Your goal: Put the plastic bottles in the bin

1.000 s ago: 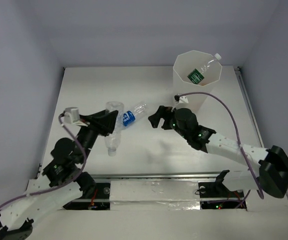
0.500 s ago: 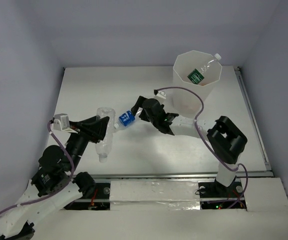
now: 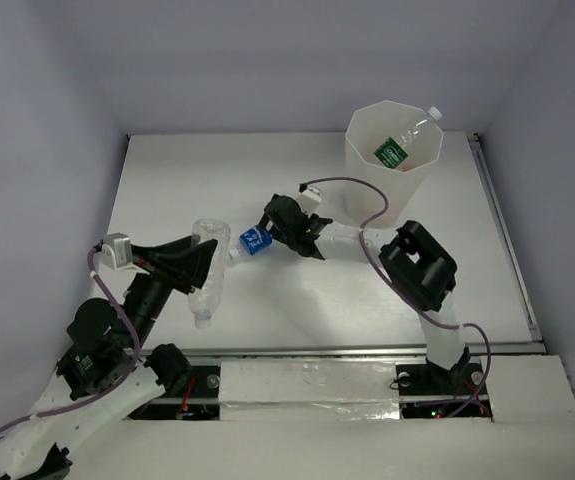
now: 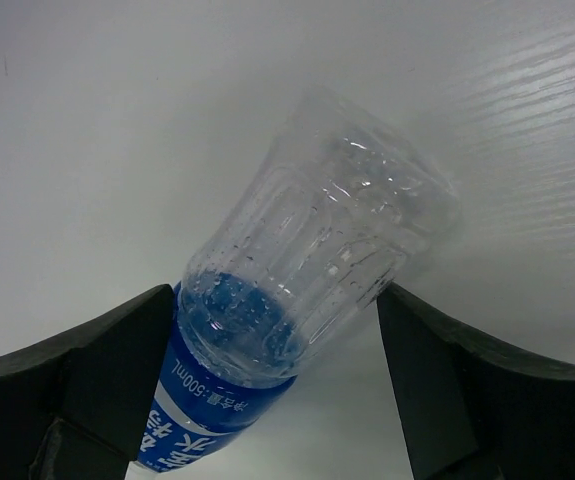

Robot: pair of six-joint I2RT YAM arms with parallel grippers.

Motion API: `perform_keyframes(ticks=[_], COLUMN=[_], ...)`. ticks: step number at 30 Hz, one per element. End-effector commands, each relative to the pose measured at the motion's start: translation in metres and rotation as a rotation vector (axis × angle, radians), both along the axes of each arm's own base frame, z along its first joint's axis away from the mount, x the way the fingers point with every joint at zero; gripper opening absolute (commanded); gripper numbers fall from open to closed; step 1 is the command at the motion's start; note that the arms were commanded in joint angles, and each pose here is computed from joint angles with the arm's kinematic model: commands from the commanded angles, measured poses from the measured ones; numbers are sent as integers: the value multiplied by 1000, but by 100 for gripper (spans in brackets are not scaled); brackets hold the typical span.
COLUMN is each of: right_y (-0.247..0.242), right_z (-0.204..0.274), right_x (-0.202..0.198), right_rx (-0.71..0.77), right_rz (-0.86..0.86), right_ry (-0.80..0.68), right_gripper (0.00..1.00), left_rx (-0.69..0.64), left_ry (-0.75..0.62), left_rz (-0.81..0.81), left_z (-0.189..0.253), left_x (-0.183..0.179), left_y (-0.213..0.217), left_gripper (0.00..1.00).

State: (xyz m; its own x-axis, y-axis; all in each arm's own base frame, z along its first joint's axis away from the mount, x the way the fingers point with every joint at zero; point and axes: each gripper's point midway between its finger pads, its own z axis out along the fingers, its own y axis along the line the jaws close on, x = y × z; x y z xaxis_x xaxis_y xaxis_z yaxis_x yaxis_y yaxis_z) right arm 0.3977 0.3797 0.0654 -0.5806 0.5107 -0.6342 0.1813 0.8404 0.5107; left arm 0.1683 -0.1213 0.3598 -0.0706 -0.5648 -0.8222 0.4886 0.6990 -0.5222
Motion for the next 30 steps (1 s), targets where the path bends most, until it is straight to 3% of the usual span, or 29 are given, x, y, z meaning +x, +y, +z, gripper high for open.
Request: perform_keyframes(ticks=[1, 8, 13, 15, 17, 20, 25, 28, 29, 30], right_y=[-3, -2, -18, -18, -19, -5, 9, 12, 6, 2], right_z=[18, -28, -48, -39, -40, -36, -46, -32, -36, -33], right_x=[11, -10, -29, -29, -30, -24, -18, -13, -16, -18], right_rx=[-15, -85, -87, -79, -124, -181, -171, -141, -130, -126], right_rz=[-21, 95, 123, 136, 181, 228, 250, 231, 220, 209], right_ry=[-17, 83, 89, 58, 57, 66, 81, 51, 37, 25], right_gripper=[86, 68, 67, 70, 82, 90, 90, 79, 64, 57], left_rx=[-21, -31, -15, -14, -11, -12, -12, -5, -4, 0], left_ry=[-42, -44, -32, -29, -24, -19, -7, -3, 0, 3], left_rz=[-19, -9, -4, -1, -3, -4, 8, 20, 31, 36], left_z=[13, 15, 12, 12, 11, 11, 7, 6, 6, 4], left_x=[-4, -4, 0, 1, 2, 5, 7, 9, 10, 10], left_y=[0, 2, -1, -1, -4, -7, -6, -4, -2, -2], left_gripper=[34, 34, 34, 34, 34, 34, 34, 34, 34, 33])
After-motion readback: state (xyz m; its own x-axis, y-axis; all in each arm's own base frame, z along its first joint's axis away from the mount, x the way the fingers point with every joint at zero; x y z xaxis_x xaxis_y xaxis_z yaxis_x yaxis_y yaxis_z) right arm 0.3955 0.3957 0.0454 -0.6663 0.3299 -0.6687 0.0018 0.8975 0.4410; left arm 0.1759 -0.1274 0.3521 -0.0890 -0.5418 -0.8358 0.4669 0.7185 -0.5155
